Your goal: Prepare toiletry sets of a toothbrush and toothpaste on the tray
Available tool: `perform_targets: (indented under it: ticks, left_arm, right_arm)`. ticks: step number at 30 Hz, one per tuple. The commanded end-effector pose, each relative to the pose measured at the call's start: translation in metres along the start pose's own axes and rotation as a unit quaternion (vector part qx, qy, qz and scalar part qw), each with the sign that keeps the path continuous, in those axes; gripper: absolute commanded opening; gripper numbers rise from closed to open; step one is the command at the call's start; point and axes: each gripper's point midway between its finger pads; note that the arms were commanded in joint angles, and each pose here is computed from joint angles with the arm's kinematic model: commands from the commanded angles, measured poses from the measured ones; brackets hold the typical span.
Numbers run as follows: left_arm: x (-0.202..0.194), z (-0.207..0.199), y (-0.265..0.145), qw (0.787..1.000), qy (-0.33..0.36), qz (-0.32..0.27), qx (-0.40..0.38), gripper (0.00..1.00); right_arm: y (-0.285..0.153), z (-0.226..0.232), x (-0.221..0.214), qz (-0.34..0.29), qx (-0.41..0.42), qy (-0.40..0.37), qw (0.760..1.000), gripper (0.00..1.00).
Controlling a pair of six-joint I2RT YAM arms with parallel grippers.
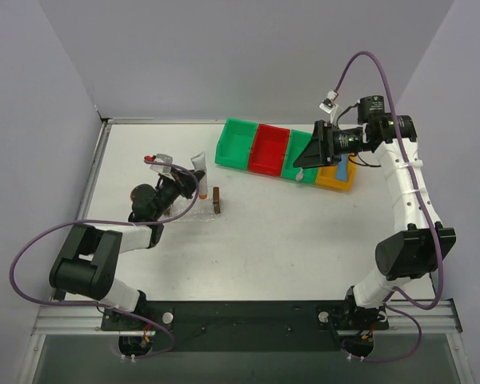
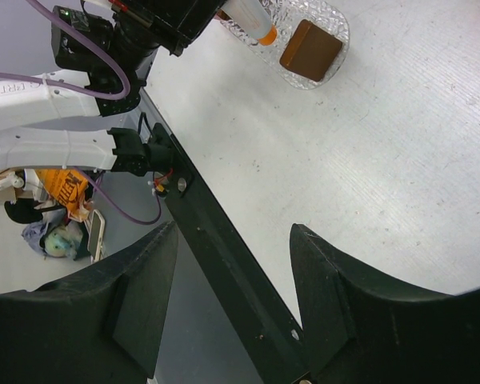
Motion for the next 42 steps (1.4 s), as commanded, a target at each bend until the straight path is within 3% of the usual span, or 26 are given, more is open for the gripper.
perform_targets:
  ticks: [1, 42]
  left_arm:
    - [0.011, -0.0085, 0.0025, 0.999, 0.007, -0.026, -0.016, 0.0]
    - [0.0093, -0.0096, 0.008, 0.999, 0.009, -0.041, -0.028, 0.0]
  right_arm:
    - [-0.0018, 0.011, -0.0042, 0.0, 0.016, -0.012, 1.0, 0.54]
    - [0.0002, 0.0082, -0.0081, 0.004, 0.014, -0.011, 1.0, 0.54]
Point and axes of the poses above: each gripper's point midway between its finger pads, its own y axis out along the fingers, its own z axis along the line the jaws close on, x = y × z, and after that the axes turned 4 degrees about -y, right-handed
